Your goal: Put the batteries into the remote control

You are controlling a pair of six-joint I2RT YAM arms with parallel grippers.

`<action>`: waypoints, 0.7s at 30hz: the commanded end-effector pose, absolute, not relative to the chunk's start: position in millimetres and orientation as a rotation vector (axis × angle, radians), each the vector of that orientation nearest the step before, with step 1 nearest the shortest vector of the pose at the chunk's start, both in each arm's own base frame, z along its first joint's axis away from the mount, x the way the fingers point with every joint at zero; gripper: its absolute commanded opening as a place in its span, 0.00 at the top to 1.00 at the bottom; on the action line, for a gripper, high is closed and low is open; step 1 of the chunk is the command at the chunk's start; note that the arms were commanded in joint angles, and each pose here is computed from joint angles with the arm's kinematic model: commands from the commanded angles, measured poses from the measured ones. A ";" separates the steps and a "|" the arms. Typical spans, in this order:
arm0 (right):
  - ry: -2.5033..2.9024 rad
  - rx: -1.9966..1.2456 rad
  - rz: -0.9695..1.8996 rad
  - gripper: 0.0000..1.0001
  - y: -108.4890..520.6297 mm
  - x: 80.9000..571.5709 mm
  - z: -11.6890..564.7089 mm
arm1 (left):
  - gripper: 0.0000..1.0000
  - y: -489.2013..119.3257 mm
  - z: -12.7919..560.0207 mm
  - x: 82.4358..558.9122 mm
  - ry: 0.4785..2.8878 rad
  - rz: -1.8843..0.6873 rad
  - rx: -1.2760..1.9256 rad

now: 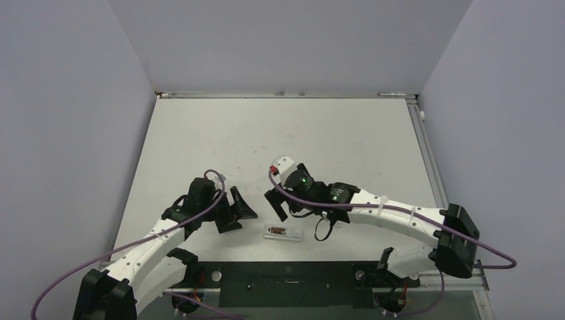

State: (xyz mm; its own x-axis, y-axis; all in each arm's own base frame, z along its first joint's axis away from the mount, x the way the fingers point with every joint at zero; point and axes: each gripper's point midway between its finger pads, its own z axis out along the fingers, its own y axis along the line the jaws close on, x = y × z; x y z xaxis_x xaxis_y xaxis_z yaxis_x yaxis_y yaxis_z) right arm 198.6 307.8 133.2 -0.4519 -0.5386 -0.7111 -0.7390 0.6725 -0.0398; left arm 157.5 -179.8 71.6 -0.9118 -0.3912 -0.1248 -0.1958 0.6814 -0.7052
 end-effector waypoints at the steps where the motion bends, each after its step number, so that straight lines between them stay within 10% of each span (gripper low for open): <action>1: 2.129 -0.563 0.441 0.08 294.9 210.3 174.8 | 0.23 -194.7 80.5 163.3 2.586 -1.158 -0.392; 12: 2.156 -0.363 0.726 0.00 277.5 187.4 177.2 | 0.28 -220.8 71.8 157.2 2.635 -1.181 -0.292; 21: 2.245 -0.318 0.862 0.31 285.4 166.3 160.6 | 0.45 -230.7 56.3 152.1 2.682 -1.162 -0.250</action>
